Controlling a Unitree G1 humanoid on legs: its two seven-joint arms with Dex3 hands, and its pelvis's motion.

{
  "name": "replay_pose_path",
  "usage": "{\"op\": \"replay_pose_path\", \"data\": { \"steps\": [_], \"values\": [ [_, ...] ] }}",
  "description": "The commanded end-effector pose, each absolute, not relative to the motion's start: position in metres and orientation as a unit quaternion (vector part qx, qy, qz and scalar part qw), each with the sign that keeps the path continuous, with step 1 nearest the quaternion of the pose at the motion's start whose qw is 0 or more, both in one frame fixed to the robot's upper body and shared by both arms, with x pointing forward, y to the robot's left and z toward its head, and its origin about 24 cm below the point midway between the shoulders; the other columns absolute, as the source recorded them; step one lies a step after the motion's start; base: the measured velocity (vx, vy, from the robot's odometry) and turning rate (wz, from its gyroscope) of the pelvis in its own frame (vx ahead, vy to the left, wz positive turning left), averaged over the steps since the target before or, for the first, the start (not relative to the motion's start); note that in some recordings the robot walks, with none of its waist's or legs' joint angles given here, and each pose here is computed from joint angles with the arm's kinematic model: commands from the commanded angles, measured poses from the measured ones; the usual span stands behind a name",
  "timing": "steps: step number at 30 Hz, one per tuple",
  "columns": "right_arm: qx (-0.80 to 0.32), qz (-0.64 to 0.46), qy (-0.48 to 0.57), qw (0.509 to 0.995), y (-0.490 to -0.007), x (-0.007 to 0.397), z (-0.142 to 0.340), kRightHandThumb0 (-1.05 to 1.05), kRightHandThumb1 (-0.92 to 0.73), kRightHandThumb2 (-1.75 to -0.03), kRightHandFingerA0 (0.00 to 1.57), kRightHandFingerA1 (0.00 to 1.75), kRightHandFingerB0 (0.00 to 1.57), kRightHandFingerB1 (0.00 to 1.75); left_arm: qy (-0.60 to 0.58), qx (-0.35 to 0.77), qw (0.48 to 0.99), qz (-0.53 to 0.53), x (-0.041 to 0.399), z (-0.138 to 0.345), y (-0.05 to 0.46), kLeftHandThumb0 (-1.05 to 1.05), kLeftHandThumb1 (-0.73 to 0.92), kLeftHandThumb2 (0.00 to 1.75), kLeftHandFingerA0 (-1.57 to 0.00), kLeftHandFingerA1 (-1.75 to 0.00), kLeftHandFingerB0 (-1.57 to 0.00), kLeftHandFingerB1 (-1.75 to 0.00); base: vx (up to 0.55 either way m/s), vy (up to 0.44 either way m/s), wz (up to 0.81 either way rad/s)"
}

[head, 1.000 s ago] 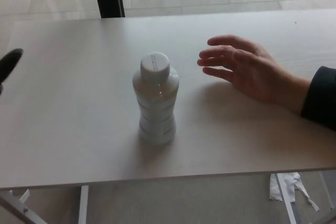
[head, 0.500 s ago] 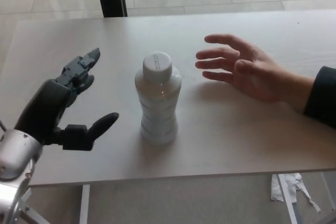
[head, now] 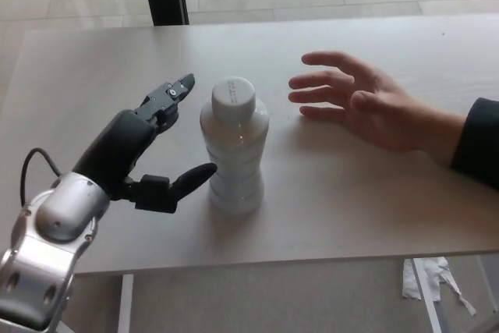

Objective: Pick up a bottle and hand it

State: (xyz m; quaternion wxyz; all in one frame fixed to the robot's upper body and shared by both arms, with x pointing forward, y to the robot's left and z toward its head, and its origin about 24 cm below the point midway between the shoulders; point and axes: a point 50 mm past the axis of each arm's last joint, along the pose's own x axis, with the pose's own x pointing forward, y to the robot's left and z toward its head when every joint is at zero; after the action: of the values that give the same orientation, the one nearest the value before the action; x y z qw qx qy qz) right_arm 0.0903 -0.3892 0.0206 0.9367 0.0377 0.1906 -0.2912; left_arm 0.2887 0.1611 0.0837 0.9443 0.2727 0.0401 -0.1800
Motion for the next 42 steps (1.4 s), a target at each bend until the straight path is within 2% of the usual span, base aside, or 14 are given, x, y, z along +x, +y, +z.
{"op": "replay_pose_path", "data": {
  "steps": [1,7,8,17,18,20,21,22,31,32,33,34,36,42],
  "values": [
    [0.037,-0.293,0.190,0.936,-0.391,0.094,0.028,-0.80,-0.39,-0.88,0.42,0.72,0.34,0.63,0.078,0.293,0.941,-0.153,0.293,0.073,0.160,-0.99,0.56,0.94,0.00,-0.28,0.00,0.00,0.00,0.000,0.00],
    [0.027,-0.285,0.185,0.940,-0.387,0.095,0.030,-0.78,-0.40,-0.88,0.42,0.73,0.34,0.62,0.129,0.268,0.944,-0.144,0.294,0.057,0.153,-0.97,0.54,0.93,0.00,-0.23,0.00,0.00,0.00,0.000,0.00],
    [0.021,-0.281,0.185,0.941,-0.386,0.097,0.028,-0.80,-0.55,-0.57,0.41,0.75,0.37,0.61,0.144,0.262,0.943,-0.144,0.297,0.049,0.147,-1.00,0.55,0.92,0.00,-0.25,0.00,0.00,0.00,0.000,0.00],
    [0.016,-0.279,0.183,0.942,-0.385,0.101,0.033,-0.77,-0.56,-0.57,0.41,0.73,0.36,0.59,0.155,0.277,0.933,-0.170,0.295,0.035,0.140,-0.96,0.52,0.92,0.00,-0.30,0.00,-0.13,0.00,0.000,0.00],
    [0.019,-0.276,0.181,0.944,-0.385,0.102,0.031,-0.76,-0.41,-0.87,0.41,0.72,0.36,0.63,0.148,0.279,0.933,-0.170,0.295,0.033,0.138,-1.01,0.55,0.90,0.00,-0.25,0.00,-0.10,0.00,0.000,0.00],
    [0.015,-0.273,0.178,0.945,-0.387,0.103,0.028,-0.78,-0.54,-0.58,0.43,0.72,0.36,0.57,0.140,0.273,0.938,-0.162,0.295,0.034,0.138,-0.96,0.51,0.86,0.00,-0.22,0.00,-0.16,0.00,0.000,0.00],
    [0.018,-0.275,0.180,0.944,-0.390,0.103,0.024,-0.77,-0.40,-0.87,0.44,0.70,0.34,0.60,0.128,0.281,0.938,-0.160,0.296,0.035,0.137,-0.96,0.51,0.85,0.00,-0.23,0.00,-0.18,0.00,0.000,0.00],
    [0.017,-0.276,0.178,0.944,-0.390,0.105,0.025,-0.75,-0.54,-0.58,0.44,0.71,0.37,0.56,0.115,0.275,0.942,-0.157,0.299,0.038,0.135,-0.89,0.49,0.74,0.00,-0.21,0.00,0.00,0.00,0.000,0.00],
    [0.018,-0.273,0.173,0.946,-0.387,0.109,0.030,-0.75,-0.53,-0.58,0.44,0.72,0.37,0.57,0.073,0.256,0.957,-0.120,0.297,0.039,0.124,-0.93,0.49,0.86,-0.01,-0.34,0.00,-0.23,0.00,0.000,0.00],
    [0.021,-0.274,0.171,0.946,-0.387,0.110,0.031,-0.75,-0.38,-0.86,0.44,0.72,0.37,0.62,0.070,0.257,0.958,-0.110,0.297,0.038,0.122,-0.93,0.49,0.84,-0.07,-0.37,0.00,-0.20,0.00,0.000,0.00],
    [0.029,-0.270,0.165,0.948,-0.387,0.110,0.031,-0.74,-0.53,-0.56,0.47,0.73,0.37,0.57,0.064,0.249,0.962,-0.093,0.295,0.036,0.117,-0.85,0.44,0.72,-0.02,-0.43,0.00,0.00,0.00,0.000,0.00],
    [0.029,-0.269,0.165,0.948,-0.387,0.110,0.031,-0.74,-0.38,-0.86,0.46,0.73,0.35,0.61,0.064,0.236,0.966,-0.082,0.294,0.034,0.115,-0.83,0.44,0.71,-0.09,-0.48,0.00,0.00,0.00,0.000,0.00],
    [0.033,-0.270,0.164,0.948,-0.387,0.110,0.030,-0.72,-0.53,-0.57,0.45,0.72,0.38,0.56,0.056,0.217,0.972,-0.066,0.292,0.032,0.108,-0.77,0.45,0.70,-0.14,-0.55,0.00,0.00,0.00,0.000,0.00],
    [0.024,-0.268,0.163,0.949,-0.386,0.113,0.032,-0.74,-0.53,-0.57,0.44,0.73,0.38,0.58,0.026,0.164,0.985,-0.049,0.290,0.034,0.086,-0.60,0.56,0.57,-0.68,-0.71,0.00,0.00,0.00,0.000,0.00]
  ]
}}
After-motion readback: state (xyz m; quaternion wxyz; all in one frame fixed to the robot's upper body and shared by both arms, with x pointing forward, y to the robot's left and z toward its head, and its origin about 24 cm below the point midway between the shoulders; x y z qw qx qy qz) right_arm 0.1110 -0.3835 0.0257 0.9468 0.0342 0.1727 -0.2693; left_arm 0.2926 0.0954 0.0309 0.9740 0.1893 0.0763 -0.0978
